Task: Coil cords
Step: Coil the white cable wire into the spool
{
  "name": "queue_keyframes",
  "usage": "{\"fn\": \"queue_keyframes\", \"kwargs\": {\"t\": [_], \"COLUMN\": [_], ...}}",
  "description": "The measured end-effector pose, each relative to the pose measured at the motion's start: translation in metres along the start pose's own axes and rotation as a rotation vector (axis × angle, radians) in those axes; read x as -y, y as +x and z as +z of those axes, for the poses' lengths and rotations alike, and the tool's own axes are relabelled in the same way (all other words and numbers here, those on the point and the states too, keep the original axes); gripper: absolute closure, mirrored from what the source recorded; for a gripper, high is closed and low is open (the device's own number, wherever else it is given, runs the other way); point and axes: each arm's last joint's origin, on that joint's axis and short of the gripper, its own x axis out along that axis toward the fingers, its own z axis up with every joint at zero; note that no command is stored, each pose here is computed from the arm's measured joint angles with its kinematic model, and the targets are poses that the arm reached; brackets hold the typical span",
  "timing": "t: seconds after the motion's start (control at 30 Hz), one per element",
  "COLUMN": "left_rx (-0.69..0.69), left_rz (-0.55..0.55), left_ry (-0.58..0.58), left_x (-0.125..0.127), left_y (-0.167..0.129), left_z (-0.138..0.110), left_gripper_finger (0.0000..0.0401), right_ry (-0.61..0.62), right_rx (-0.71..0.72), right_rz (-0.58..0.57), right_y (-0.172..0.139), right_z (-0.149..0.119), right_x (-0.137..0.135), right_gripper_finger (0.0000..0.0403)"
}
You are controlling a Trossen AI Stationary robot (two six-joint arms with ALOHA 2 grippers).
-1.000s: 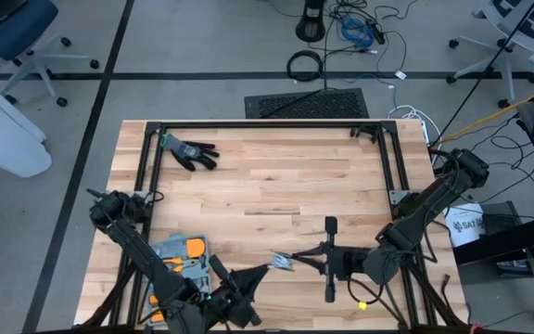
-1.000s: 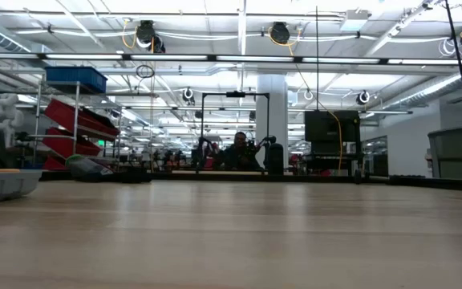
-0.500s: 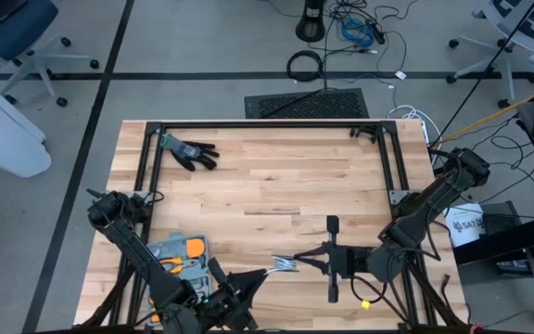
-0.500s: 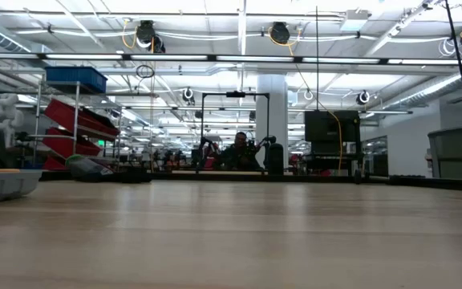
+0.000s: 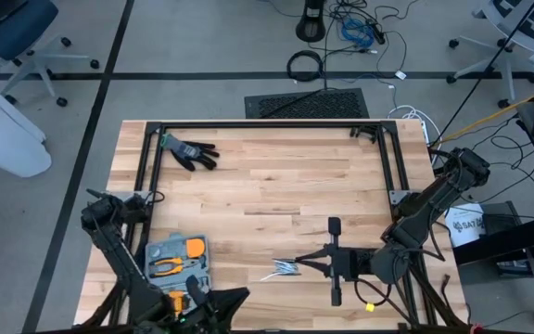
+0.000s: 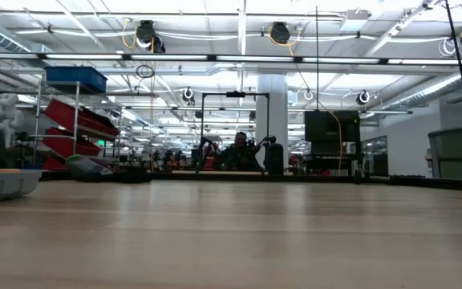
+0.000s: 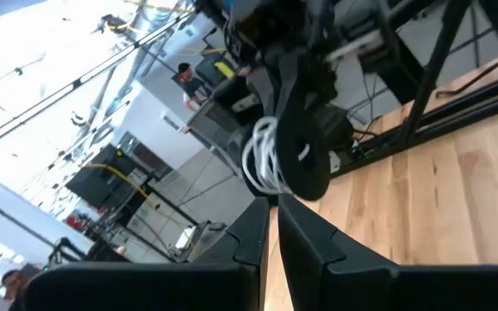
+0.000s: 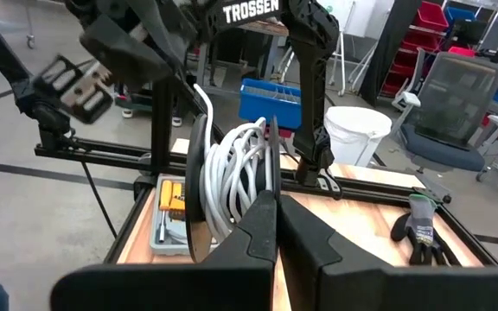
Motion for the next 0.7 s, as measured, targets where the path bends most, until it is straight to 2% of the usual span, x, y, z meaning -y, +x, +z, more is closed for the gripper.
{"fn": "queue_keyframes", "kwargs": {"t": [0.1,0.23,0.4,0.7], "left_rx": [0.003,-0.004,0.082,0.070], "left_rz": [-0.001,0.013,-0.050,-0.039], "left_ry": [0.012,-0.014,-0.027,-0.053], "left_x": [-0.004,-0.009,-0.009,-0.010], "left_y": [0.000,0.014,0.027,0.033], "left_z": [0.005,0.007,0.009,0.008], "left_gripper_finger": [0.0365,0.0365,0.0365,0.0365], "right_ry": [-0.003,-0.006,-0.011,-0.017], "right_rx": [-0.003,-0.004,-0.008,-0.009], "right_rz": [0.000,0.000,-0.004,-0.004], "right_y": [0.000,0.000,0.000,0.000], "right_z": [0.000,0.000,-0.001,-0.001], "right_x": [0.000,0.000,0.000,0.000], "right_gripper_finger": [0.0402,0.0402,0.0402,0.0402]}}
